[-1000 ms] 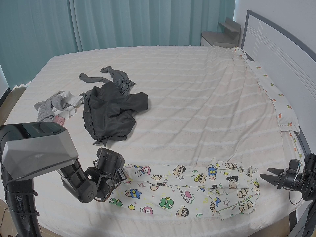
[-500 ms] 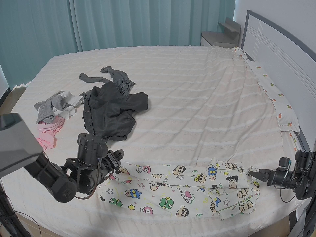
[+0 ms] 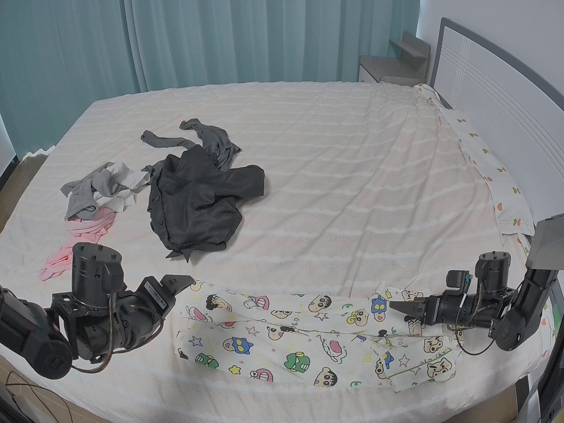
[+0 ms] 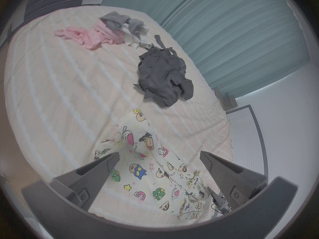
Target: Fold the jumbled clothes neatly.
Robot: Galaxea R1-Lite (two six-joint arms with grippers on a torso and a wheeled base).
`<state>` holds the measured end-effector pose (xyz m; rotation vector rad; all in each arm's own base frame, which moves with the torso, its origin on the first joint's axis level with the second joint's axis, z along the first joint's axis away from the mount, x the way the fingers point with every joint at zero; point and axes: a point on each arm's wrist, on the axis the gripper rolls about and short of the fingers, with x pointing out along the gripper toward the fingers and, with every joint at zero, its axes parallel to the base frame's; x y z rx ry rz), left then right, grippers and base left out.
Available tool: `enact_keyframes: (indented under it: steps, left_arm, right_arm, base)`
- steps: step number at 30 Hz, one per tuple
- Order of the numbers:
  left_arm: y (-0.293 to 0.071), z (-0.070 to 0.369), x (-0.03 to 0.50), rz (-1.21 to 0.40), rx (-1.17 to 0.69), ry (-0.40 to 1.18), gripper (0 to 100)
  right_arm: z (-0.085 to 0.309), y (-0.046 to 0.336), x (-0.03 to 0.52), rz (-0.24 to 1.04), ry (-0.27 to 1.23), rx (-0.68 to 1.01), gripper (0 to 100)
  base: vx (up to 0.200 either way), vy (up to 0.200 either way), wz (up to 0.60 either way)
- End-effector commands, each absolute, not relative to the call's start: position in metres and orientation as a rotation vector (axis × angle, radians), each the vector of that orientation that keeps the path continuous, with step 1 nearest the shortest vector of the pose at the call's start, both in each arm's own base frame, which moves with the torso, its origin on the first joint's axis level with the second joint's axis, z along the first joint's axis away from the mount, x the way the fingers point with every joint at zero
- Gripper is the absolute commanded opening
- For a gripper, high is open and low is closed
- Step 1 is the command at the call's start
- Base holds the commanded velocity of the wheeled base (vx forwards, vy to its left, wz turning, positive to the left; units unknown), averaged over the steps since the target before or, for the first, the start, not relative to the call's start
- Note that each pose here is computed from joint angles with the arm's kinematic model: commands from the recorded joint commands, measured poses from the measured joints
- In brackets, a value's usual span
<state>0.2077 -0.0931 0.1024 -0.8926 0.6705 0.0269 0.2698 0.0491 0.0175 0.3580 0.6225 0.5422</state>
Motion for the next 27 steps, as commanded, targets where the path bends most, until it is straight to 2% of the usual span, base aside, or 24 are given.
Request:
enact_keyframes:
  steps: [1,12,20,24,27]
  left_arm:
    - [-0.086,0.097,0.196,0.047,-0.899,0.692,100]
    - [-0.087,0.087,0.197,0.077,-0.883,0.730,100]
    - [-0.087,0.085,0.198,0.081,-0.878,0.739,100]
    - [-0.088,0.084,0.199,0.081,-0.876,0.742,100]
    - [-0.090,0.082,0.205,0.079,-0.861,0.743,100]
  right_arm:
    - [0.002,0.056,0.257,0.545,0.718,0.365,100]
    - [-0.015,0.031,0.244,0.439,0.801,0.405,100]
    - [-0.033,0.019,0.234,0.412,0.875,0.374,100]
    - [-0.032,0.018,0.233,0.413,0.856,0.373,100]
    - [-0.021,0.017,0.224,0.430,0.781,0.372,100]
  base:
    - [0.000,0.000,0.00]
    - [0.000,0.000,0.00]
    - [0.000,0.000,0.00]
    - [0.000,0.000,0.00]
    - [0.000,0.000,0.00]
